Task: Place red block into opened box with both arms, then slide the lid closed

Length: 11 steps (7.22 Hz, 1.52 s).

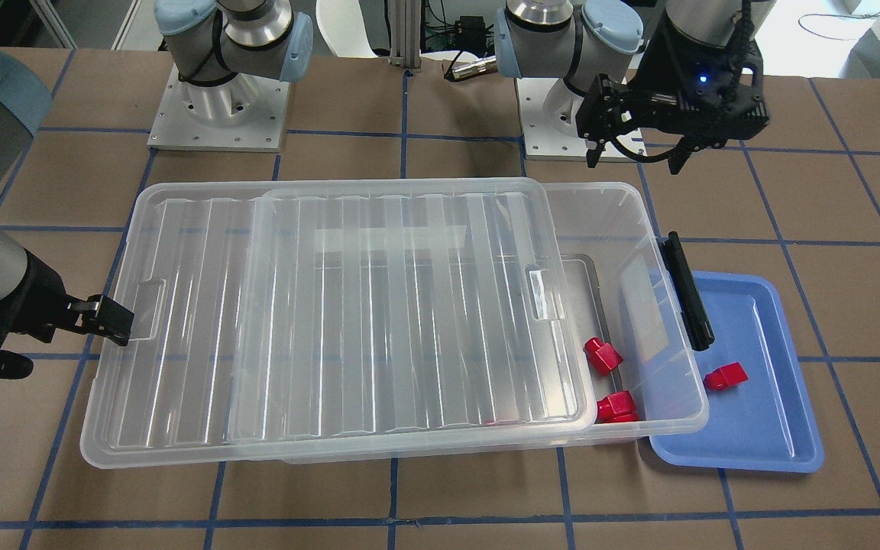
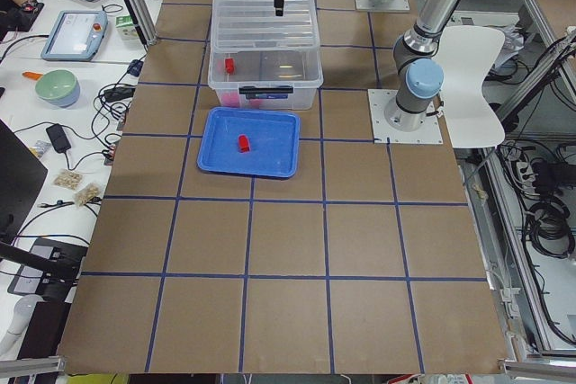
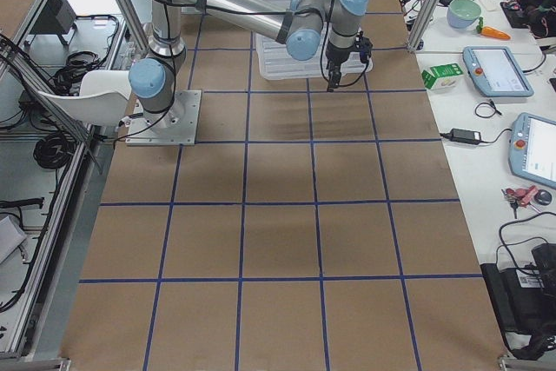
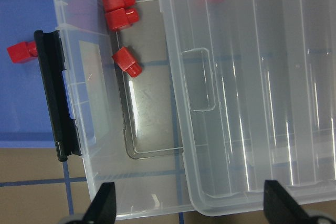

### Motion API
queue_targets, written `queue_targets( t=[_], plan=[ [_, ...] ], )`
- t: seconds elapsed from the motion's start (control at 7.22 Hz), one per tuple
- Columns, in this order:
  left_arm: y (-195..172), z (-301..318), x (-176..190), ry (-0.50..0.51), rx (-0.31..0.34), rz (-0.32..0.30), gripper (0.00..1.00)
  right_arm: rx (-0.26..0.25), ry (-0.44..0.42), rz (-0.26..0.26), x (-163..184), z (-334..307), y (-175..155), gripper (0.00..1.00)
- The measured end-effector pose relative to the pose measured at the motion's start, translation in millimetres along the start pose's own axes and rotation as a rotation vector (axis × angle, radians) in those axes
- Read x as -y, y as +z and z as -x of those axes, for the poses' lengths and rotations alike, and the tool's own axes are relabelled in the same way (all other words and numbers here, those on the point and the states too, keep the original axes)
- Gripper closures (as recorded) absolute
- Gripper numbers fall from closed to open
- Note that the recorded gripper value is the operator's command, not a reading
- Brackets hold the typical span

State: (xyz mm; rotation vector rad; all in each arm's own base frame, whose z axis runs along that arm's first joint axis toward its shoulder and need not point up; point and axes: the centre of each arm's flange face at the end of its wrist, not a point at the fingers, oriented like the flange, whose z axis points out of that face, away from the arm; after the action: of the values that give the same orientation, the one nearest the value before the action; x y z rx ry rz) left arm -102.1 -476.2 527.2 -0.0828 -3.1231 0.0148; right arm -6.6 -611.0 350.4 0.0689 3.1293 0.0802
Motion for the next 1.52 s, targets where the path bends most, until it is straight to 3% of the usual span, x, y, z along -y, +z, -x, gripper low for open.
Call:
queue_targets(
  t=[0.28, 0.42, 0.83, 1.25, 1.52],
  plan=[
    [9, 93, 11, 0.032, -0.006, 0.014, 0.00, -0.002, -0.003, -0.004, -1, -15, -3, 0.00],
    [21, 137, 16, 0.096, -0.015, 0.025, 0.00, -0.003, 0.001, -0.005, -1, -20, -3, 0.00],
    [75, 221, 58, 0.361, -0.005, 0.001, 0.00, -0.013, -0.007, -0.004, -2, -38, -4, 0.00],
    [147, 253, 95, 0.689, -0.034, 0.015, 0.00, -0.021, -0.015, -0.003, -2, -47, -5, 0.00],
    [193, 261, 101, 0.849, -0.065, 0.032, 0.00, -0.021, -0.016, -0.002, -3, -47, -6, 0.00]
  ],
)
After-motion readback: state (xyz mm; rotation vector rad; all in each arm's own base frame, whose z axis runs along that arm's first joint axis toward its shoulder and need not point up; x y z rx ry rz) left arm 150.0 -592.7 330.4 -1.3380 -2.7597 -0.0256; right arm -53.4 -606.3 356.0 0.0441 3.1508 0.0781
